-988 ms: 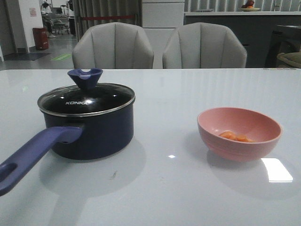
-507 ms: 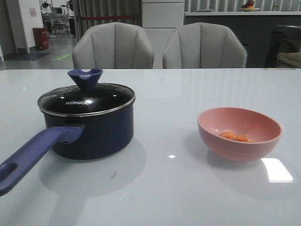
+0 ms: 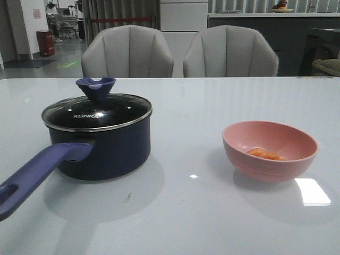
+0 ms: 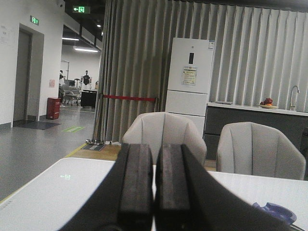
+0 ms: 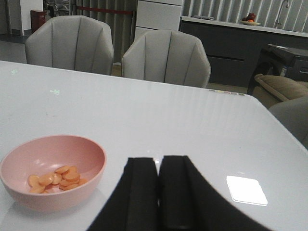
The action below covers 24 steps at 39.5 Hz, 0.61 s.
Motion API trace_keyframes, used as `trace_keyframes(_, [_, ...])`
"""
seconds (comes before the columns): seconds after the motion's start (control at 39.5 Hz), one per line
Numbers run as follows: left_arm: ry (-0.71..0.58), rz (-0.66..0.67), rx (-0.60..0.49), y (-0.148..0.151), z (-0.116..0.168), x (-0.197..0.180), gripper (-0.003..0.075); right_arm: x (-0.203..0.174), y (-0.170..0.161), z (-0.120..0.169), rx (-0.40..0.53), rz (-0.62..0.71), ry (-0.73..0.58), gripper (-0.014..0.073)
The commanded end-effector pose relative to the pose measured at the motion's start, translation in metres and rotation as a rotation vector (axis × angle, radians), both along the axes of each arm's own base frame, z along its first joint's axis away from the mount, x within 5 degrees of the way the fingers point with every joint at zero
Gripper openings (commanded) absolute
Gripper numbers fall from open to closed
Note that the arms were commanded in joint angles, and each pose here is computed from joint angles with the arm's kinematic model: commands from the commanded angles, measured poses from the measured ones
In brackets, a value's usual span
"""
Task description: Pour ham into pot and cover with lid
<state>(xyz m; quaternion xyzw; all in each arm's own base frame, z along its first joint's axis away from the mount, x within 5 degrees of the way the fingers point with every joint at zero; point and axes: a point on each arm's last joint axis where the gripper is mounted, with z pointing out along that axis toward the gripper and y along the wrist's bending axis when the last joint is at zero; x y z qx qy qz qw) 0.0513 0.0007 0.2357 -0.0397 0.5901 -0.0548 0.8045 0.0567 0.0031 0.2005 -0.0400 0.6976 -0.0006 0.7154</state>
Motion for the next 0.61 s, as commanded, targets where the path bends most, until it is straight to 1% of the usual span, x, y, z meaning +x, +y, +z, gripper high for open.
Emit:
trace_keyframes(0.0, [-0.100, 0.002, 0.005, 0.000, 0.031, -0.008, 0.0112, -0.002, 0.000, 0.009, -0.003, 0.000, -0.097, 0.0139])
trace_keyframes(0.08, [-0.036, -0.004, 0.021, -0.001, 0.048, -0.008, 0.0112, -0.002, 0.000, 0.009, -0.003, 0.000, -0.097, 0.0139])
trace_keyframes(0.23, [0.207, -0.020, 0.049, -0.003, 0.075, 0.003, 0.0112, -0.002, 0.000, 0.009, -0.003, 0.000, -0.097, 0.0139])
trace_keyframes(0.28, [0.244, -0.023, 0.048, -0.003, 0.080, 0.007, 0.0112, -0.002, 0.000, 0.009, -0.003, 0.000, -0.097, 0.0139])
trace_keyframes(0.38, [0.275, -0.033, 0.025, -0.004, 0.079, 0.014, 0.0112, -0.002, 0.000, 0.009, -0.003, 0.000, -0.097, 0.0139])
trace_keyframes(0.58, [0.298, -0.031, 0.030, -0.004, 0.074, 0.018, 0.0112, -0.002, 0.000, 0.009, -0.003, 0.000, -0.097, 0.0139])
